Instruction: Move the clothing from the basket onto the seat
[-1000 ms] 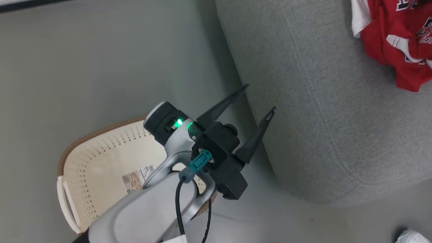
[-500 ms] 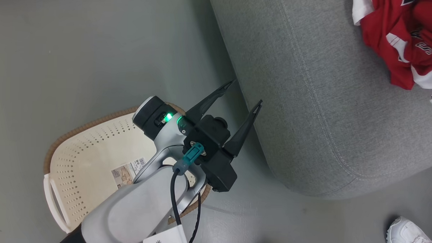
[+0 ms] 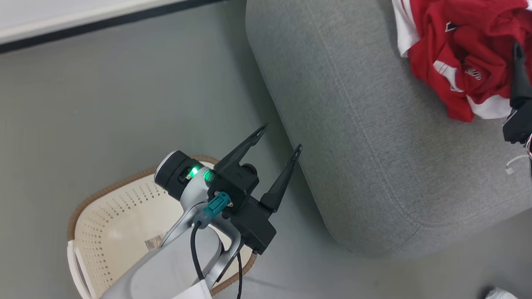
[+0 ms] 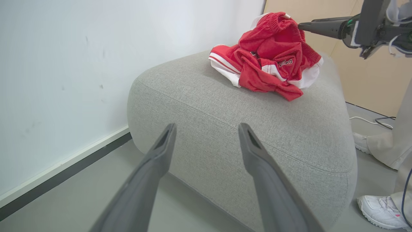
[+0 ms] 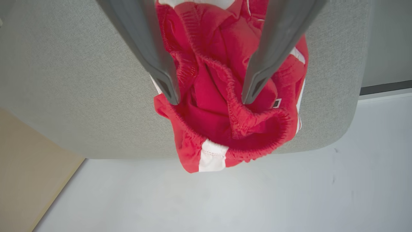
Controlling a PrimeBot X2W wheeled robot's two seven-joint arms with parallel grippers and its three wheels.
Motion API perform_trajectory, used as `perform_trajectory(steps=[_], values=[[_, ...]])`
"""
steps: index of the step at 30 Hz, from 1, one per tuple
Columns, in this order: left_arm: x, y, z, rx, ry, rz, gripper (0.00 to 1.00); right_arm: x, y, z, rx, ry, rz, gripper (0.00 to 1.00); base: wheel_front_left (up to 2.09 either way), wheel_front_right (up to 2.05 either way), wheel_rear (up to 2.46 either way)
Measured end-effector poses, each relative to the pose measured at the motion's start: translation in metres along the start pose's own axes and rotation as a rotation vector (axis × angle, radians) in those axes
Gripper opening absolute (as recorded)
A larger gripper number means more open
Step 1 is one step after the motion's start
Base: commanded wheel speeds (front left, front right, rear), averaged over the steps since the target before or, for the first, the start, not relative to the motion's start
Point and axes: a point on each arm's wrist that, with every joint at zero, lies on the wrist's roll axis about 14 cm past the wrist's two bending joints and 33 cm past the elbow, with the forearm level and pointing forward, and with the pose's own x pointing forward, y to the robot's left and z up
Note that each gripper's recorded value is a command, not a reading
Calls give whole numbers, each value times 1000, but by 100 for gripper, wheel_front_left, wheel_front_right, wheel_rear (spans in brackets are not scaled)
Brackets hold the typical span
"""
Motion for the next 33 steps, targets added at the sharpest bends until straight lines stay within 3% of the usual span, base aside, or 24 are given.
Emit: perform_trajectory(steps=[11,18,33], values=[[-16,-5,42,-14,-80,80,100,-34,12,30,15,-112,68,100,0,0,0],[-41,12,54,2,-93,194,100,-55,41,31,57,-150,144,100,0,0,0],[-157,70,47,-1,-76,536,100,-114,126,23,170,-215,318,100,0,0,0]])
